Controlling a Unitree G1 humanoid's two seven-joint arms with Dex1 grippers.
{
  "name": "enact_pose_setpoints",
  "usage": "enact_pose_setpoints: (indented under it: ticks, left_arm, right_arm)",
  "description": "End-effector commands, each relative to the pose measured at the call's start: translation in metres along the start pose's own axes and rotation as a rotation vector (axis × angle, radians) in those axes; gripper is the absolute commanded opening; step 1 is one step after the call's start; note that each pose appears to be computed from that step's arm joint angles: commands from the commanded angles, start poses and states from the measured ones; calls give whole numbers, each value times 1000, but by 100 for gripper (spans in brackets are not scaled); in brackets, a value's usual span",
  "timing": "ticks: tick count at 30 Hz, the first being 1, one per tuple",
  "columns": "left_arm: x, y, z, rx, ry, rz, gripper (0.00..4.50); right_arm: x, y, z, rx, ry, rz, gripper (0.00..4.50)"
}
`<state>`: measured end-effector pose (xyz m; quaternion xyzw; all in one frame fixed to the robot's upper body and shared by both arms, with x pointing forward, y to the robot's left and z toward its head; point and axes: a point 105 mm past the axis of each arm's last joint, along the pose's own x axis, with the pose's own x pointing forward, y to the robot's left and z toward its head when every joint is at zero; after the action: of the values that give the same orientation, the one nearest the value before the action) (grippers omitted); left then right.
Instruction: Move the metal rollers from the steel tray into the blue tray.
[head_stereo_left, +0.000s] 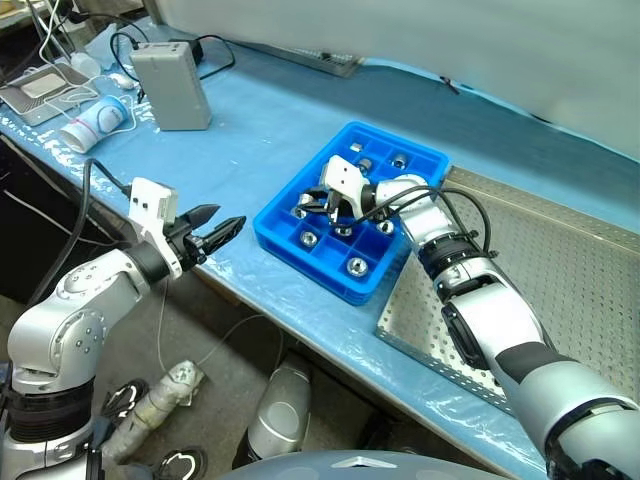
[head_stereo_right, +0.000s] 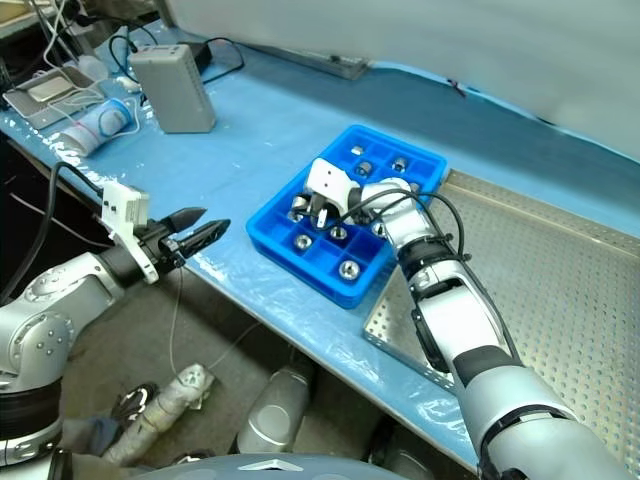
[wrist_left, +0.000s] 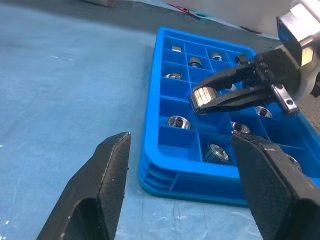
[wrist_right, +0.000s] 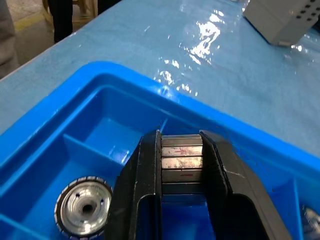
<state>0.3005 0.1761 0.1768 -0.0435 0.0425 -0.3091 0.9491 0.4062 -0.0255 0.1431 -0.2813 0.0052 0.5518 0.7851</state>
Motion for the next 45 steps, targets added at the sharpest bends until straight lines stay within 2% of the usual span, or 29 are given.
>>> enact_pose_setpoints:
  ticks: [1,11,17,24,30,37,40,45]
  left_arm:
    - [2,-2,9,45,-25,-22,336]
    - [1,0,8,50,-18,-38,336]
    - [3,0,7,48,-16,-51,336]
    - [15,-4,6,44,-17,-111,336]
    - [44,-10,4,38,-20,-216,336]
    - [94,-30,13,58,-29,-407,336]
    - [110,-40,14,64,-23,-477,336]
    - [130,-65,13,71,-15,-608,336]
  right_arm:
    - [3,1,17,-57,-52,-8,71]
    - [-4,0,0,-90,4,-59,71]
    - [-6,8,1,-76,1,-5,267]
    - [-32,-5,13,-87,-18,-95,267]
    - [-90,-30,30,-37,-40,-291,267]
    - [-149,-23,16,10,56,-504,267]
    - [-170,-24,16,46,66,-613,267]
    - [-207,-15,0,122,128,-802,267]
